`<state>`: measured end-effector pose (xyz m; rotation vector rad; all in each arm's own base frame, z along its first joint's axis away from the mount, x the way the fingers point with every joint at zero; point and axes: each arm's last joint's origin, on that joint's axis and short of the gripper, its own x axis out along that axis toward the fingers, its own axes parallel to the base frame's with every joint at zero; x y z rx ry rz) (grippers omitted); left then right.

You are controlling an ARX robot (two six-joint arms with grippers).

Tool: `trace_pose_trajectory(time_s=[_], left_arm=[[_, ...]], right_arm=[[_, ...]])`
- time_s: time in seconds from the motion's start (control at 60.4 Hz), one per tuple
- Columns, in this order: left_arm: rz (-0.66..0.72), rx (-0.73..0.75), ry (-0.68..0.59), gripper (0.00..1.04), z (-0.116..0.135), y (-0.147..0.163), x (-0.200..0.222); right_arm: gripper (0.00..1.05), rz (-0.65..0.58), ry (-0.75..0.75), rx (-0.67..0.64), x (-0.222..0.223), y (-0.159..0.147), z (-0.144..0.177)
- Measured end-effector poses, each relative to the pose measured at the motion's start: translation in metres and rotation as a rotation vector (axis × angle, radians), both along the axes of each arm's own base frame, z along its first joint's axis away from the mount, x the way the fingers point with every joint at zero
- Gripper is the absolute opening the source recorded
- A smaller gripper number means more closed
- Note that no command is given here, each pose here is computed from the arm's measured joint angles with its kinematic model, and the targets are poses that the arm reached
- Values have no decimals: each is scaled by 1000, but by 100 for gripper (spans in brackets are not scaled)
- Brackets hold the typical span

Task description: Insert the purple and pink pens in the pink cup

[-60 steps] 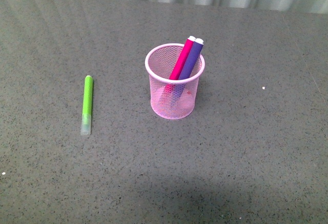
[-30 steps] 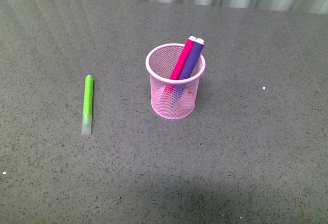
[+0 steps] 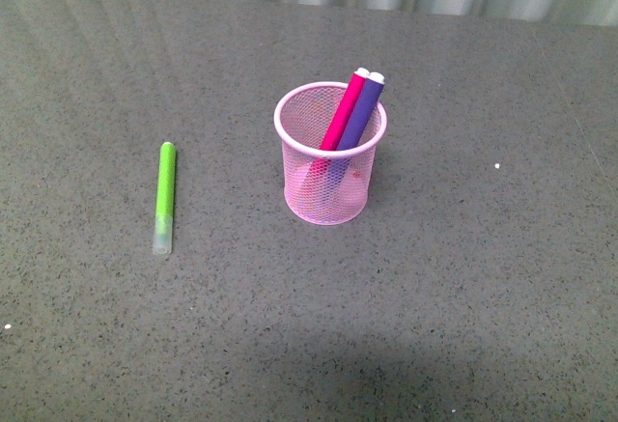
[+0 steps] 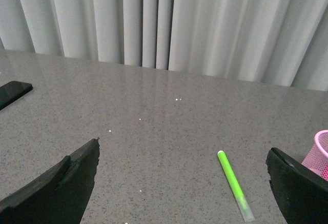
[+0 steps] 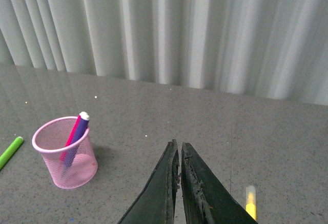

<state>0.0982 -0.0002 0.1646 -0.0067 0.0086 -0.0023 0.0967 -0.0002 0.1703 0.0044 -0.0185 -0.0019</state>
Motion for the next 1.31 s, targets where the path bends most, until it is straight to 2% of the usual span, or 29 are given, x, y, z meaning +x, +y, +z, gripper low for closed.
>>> trace_pose_trajectory(time_s=[0.033,0.116,0.364,0.414,1.308], left_arm=[[0,0,0,97,0,0,0],[0,0,0,97,0,0,0],[0,0,0,97,0,0,0],[0,0,0,97,0,0,0],[0,0,0,97,0,0,0]], right_arm=[[25,0,0,0,0,0,0],[37,0,0,0,0,0,0],[91,0,0,0,0,0,0],[99,0,0,0,0,0,0],[97,0,0,0,0,0,0]])
